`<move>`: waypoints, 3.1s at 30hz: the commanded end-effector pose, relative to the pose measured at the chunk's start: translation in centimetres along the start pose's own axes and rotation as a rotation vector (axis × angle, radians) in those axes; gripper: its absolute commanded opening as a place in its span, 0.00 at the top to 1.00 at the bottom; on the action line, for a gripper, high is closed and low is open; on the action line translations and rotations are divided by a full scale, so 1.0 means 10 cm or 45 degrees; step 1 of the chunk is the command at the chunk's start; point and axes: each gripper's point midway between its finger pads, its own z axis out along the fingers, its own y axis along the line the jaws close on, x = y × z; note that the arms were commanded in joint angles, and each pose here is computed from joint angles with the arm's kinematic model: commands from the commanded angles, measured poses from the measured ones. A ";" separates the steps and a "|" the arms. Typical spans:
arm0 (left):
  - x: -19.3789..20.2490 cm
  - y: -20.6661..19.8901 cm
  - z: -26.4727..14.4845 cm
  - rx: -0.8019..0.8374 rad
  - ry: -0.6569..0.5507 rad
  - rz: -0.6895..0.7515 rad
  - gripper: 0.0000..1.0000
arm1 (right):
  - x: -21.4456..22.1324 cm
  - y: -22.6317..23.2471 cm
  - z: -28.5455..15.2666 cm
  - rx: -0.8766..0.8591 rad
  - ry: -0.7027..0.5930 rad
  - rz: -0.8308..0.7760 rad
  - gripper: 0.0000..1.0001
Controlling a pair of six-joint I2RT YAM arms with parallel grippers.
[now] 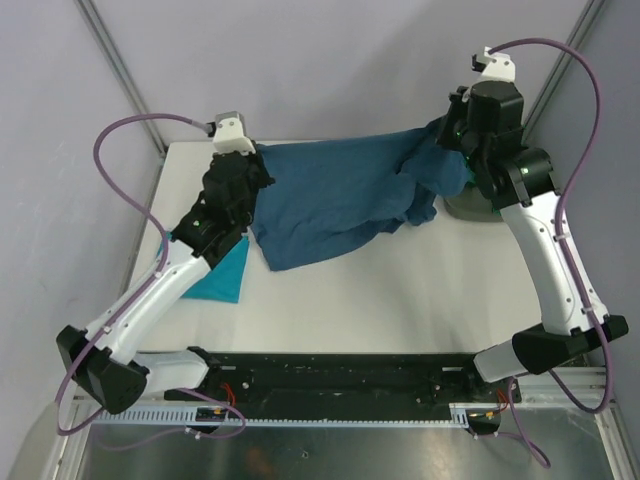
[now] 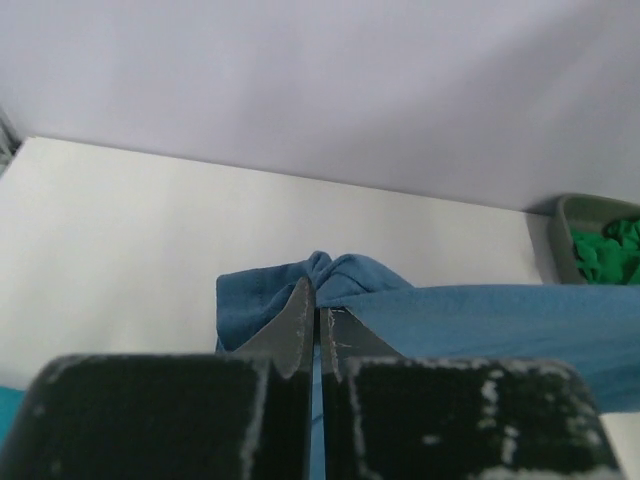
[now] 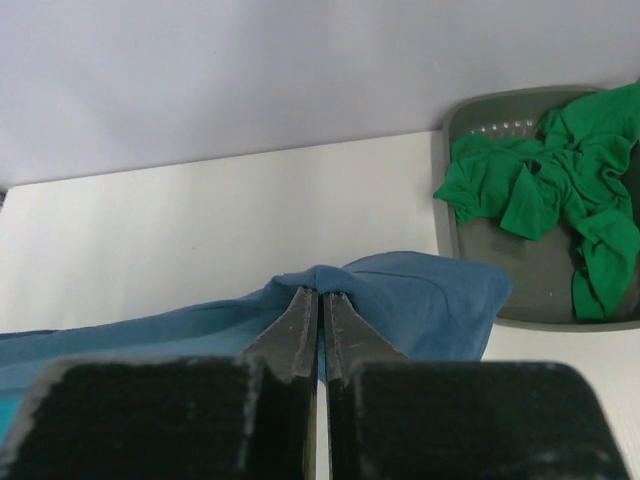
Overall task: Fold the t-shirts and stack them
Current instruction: Flatten out the tshirt
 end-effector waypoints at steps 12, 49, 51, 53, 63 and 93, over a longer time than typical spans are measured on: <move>0.28 0.50 -0.43 -0.085 0.121 -0.025 1.00 | 0.75 -0.01 -0.54 -0.148 0.209 0.067 1.00; 0.34 1.13 0.10 -0.087 0.235 -0.394 1.00 | 1.37 -0.04 0.02 -0.171 0.248 0.031 1.00; 1.00 1.23 -0.07 -0.118 0.402 -0.413 1.00 | 2.09 -0.13 -0.06 -0.159 0.475 0.068 1.00; 1.61 1.31 -0.25 -0.141 0.577 -0.430 1.00 | 2.66 -0.22 -0.15 -0.138 0.666 0.105 0.97; 2.71 1.55 -0.65 -0.288 0.954 -0.443 1.00 | 3.11 -0.20 -0.38 -0.188 0.841 0.236 0.34; 3.07 2.32 -0.57 -0.760 1.046 -0.477 0.99 | 4.38 -0.32 -0.01 0.073 1.032 0.369 0.60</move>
